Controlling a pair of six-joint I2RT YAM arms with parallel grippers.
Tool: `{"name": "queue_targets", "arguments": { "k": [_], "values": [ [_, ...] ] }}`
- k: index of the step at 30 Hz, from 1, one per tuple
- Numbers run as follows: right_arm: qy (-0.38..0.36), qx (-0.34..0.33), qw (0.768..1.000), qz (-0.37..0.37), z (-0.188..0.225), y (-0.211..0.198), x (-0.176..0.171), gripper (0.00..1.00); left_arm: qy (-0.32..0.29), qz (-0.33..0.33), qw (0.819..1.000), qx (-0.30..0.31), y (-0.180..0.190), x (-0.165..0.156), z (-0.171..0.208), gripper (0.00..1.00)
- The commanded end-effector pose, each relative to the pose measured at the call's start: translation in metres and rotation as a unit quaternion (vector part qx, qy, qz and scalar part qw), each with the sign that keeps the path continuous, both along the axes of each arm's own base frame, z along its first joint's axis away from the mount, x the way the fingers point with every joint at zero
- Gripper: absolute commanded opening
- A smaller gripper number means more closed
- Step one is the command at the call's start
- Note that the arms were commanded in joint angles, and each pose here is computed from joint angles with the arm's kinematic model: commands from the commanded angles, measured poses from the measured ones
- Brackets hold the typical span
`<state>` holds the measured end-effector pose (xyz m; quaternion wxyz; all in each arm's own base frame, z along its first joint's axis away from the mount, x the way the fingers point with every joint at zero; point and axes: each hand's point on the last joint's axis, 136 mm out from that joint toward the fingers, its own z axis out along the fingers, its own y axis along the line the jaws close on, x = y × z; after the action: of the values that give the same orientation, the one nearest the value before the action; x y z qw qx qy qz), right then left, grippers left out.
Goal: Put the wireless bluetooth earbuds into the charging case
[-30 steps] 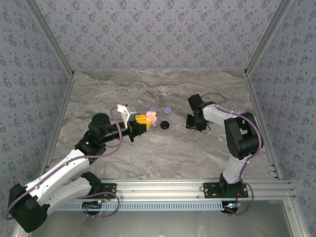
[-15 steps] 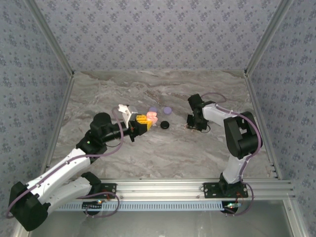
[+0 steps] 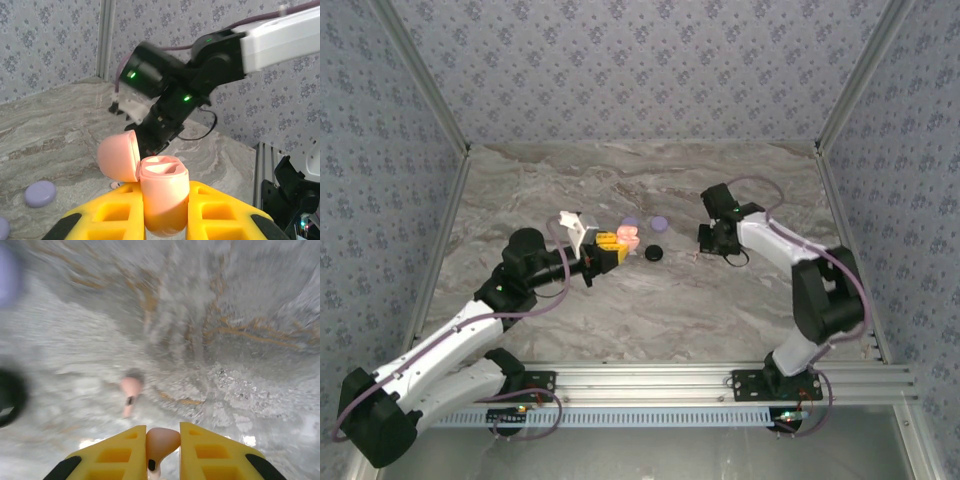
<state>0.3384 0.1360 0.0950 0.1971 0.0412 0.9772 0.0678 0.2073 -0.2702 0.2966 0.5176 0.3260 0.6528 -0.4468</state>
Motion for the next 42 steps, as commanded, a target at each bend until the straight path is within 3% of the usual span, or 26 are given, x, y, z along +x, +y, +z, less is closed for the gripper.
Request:
{"name": "queue_targets", "arguments": {
  "k": [1, 6, 10, 19, 26, 42],
  "values": [
    [-0.06, 0.029, 0.998, 0.006, 0.053, 0.004, -0.011, 0.21, -0.03, -0.009, 0.999, -0.032, -0.004, -0.003, 0.024, 0.0],
    [-0.158, 0.126, 0.979, 0.035, 0.138, 0.029, -0.031, 0.21, -0.047, -0.009, 0.998, -0.048, -0.008, -0.001, 0.033, 0.0],
    [-0.231, 0.209, 0.947, 0.073, 0.201, 0.056, -0.048, 0.21, -0.066, -0.011, 0.996, -0.057, -0.013, 0.002, 0.044, 0.0],
    [-0.331, 0.3, 0.879, 0.165, 0.296, 0.114, -0.081, 0.22, -0.105, -0.017, 0.993, -0.06, -0.022, 0.008, 0.065, 0.0],
    [-0.364, 0.312, 0.855, 0.196, 0.32, 0.14, -0.086, 0.22, -0.12, -0.019, 0.99, -0.067, -0.026, 0.011, 0.077, 0.0],
    [-0.35, 0.281, 0.87, 0.203, 0.301, 0.15, -0.079, 0.22, -0.125, -0.012, 0.99, -0.067, -0.026, 0.014, 0.081, 0.0]
  ]
}}
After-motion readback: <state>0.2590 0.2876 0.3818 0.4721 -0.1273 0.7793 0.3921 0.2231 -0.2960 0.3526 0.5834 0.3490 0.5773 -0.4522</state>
